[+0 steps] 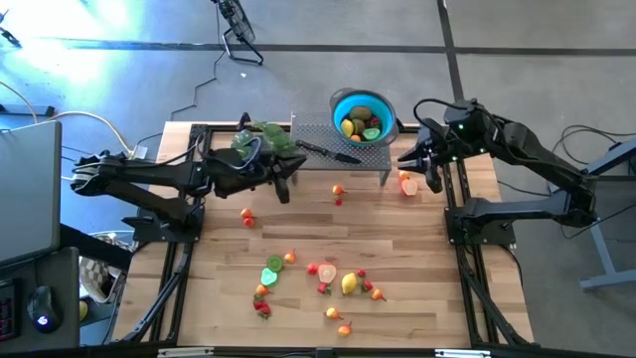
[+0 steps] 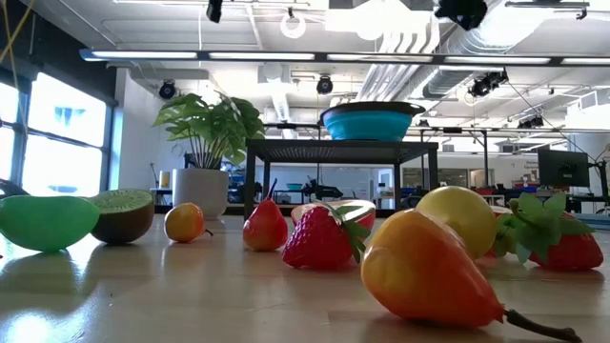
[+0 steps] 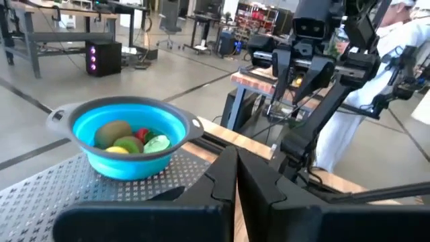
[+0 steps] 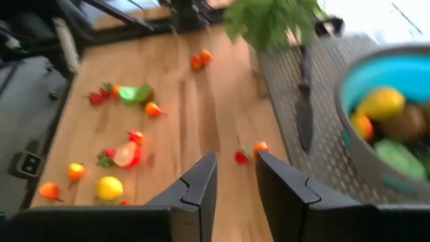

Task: Pick & Place Fruit
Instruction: Put the red apple in the blue bowl on the shelf

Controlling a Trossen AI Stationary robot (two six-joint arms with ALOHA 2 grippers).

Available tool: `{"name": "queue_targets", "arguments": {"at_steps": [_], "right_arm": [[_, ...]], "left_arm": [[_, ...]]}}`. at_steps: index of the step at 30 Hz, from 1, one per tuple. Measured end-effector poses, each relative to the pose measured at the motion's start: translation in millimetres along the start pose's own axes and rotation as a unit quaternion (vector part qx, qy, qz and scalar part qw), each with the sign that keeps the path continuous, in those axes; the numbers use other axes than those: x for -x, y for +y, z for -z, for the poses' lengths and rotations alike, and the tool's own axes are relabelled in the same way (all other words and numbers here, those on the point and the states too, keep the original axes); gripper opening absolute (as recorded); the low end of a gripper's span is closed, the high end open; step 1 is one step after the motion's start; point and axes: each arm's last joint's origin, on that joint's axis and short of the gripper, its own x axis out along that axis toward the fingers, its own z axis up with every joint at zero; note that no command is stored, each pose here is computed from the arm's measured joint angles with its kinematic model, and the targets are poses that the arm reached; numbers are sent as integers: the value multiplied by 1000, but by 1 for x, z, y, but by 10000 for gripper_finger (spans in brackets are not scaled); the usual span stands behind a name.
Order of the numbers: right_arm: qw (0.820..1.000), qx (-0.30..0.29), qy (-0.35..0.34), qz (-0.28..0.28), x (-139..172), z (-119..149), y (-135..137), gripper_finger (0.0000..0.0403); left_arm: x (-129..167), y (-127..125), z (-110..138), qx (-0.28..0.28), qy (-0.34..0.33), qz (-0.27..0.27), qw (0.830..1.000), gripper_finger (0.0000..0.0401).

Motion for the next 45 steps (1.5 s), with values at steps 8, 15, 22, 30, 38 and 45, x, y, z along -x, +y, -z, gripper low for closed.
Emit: {"name": "queue_targets", "arguments": {"at_steps": [8,15,22,30,38,45], "right_arm": [[989,-119,68,57,1,14,-2,95],[963,-223,113,102,3,25,-2,95],[921,-294,131,219,7,33,-6,95],[914,-288,118,259,3,31,-6,94],[890,-340,130,275,-20,44,-3,51],[843,-413,157,305,-47,82,-9,6]], "left_arm": [[5,4,4,-20,13,-5,1000,5],[5,4,4,-20,13,-6,1000,5],[5,4,5,-22,16,-7,1000,5],[5,4,5,-23,20,-8,1000,5],[5,6,11,-38,49,-15,998,5],[5,6,12,-40,52,-16,998,5]]}}
